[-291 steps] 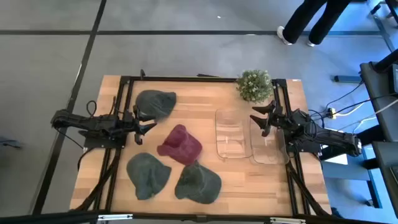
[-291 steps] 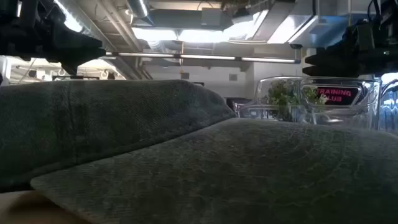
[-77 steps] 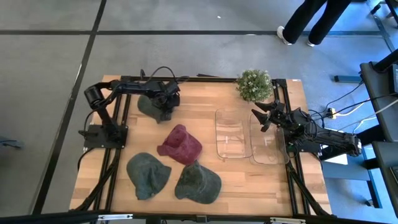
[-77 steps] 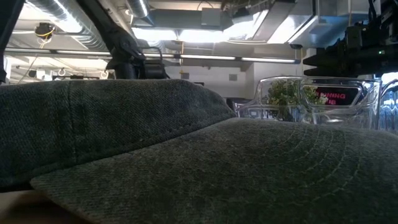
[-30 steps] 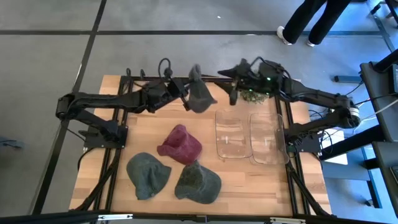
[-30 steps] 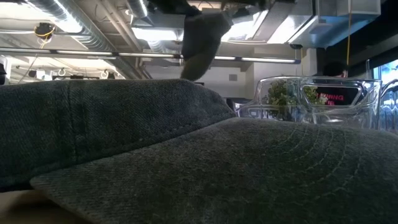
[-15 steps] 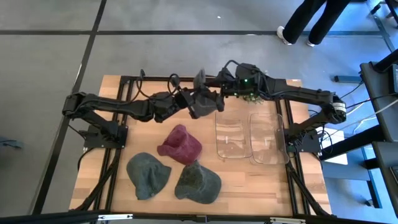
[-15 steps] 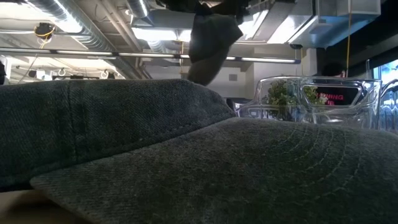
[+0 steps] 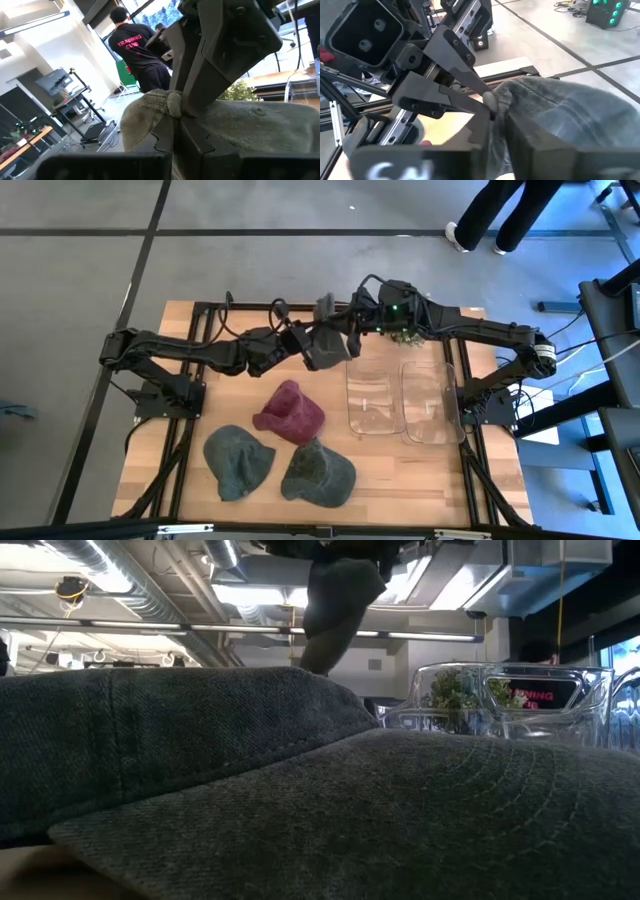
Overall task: Pick & Place hat
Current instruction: Put the top left black cap into the left transparent bin
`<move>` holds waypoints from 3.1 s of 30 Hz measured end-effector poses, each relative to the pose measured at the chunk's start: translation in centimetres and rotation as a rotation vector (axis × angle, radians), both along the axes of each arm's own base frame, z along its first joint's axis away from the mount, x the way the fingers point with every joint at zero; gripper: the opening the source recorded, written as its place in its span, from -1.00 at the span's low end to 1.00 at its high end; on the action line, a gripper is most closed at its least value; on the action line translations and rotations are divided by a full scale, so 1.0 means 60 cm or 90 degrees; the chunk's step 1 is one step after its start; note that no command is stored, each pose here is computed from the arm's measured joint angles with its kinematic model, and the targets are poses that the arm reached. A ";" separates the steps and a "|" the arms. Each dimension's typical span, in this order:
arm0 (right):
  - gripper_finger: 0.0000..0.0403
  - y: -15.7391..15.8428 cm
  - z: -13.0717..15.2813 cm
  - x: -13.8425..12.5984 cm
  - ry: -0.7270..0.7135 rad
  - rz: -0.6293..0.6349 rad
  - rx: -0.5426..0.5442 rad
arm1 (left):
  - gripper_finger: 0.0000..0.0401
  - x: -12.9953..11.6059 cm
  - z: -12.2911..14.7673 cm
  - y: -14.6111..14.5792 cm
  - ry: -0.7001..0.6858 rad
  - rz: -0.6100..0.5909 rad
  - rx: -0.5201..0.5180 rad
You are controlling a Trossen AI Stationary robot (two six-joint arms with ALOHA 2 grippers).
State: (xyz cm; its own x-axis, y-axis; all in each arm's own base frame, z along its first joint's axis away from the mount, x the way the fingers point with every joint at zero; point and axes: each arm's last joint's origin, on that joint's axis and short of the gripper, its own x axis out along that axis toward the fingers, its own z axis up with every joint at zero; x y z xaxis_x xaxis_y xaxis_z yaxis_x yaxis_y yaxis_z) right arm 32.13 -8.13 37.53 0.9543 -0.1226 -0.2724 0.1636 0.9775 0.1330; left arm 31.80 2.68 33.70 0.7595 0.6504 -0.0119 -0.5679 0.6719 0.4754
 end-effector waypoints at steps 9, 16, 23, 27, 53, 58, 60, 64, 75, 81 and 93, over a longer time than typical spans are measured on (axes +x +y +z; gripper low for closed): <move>-0.96 -0.001 0.000 0.000 0.001 -0.015 -0.008 | -0.88 -0.002 0.001 0.001 -0.004 0.020 0.000; -0.97 -0.001 0.000 0.000 0.001 -0.016 -0.009 | -0.76 -0.001 0.001 0.000 -0.009 0.021 -0.007; -0.97 0.001 0.005 -0.005 -0.003 -0.013 -0.011 | -0.47 -0.009 0.008 -0.014 -0.009 0.044 0.003; -0.97 -0.001 0.016 -0.019 -0.007 -0.023 -0.029 | -0.37 -0.026 0.022 -0.020 0.007 0.044 0.017; -0.97 0.048 0.070 -0.142 0.346 0.354 -0.107 | -0.36 -0.080 0.044 0.045 -0.035 0.090 -0.079; -0.97 0.049 0.028 -0.114 0.421 0.385 -0.195 | -0.37 -0.081 0.039 0.047 -0.024 0.091 -0.090; -0.97 0.048 0.011 -0.103 0.454 0.398 -0.233 | -0.37 -0.081 0.037 0.047 -0.019 0.092 -0.096; -0.96 0.044 -0.025 -0.082 0.548 0.382 -0.323 | -0.38 -0.082 0.032 0.047 -0.007 0.094 -0.107; -0.91 0.030 -0.072 -0.051 0.687 0.325 -0.447 | -0.38 -0.083 0.030 0.047 -0.004 0.096 -0.115; -0.88 0.042 -0.063 -0.049 0.692 0.294 -0.514 | -0.38 -0.082 0.029 0.047 -0.003 0.096 -0.115; -0.87 0.108 -0.043 -0.051 0.697 0.304 -0.704 | -0.38 -0.078 0.016 0.069 0.023 0.120 -0.119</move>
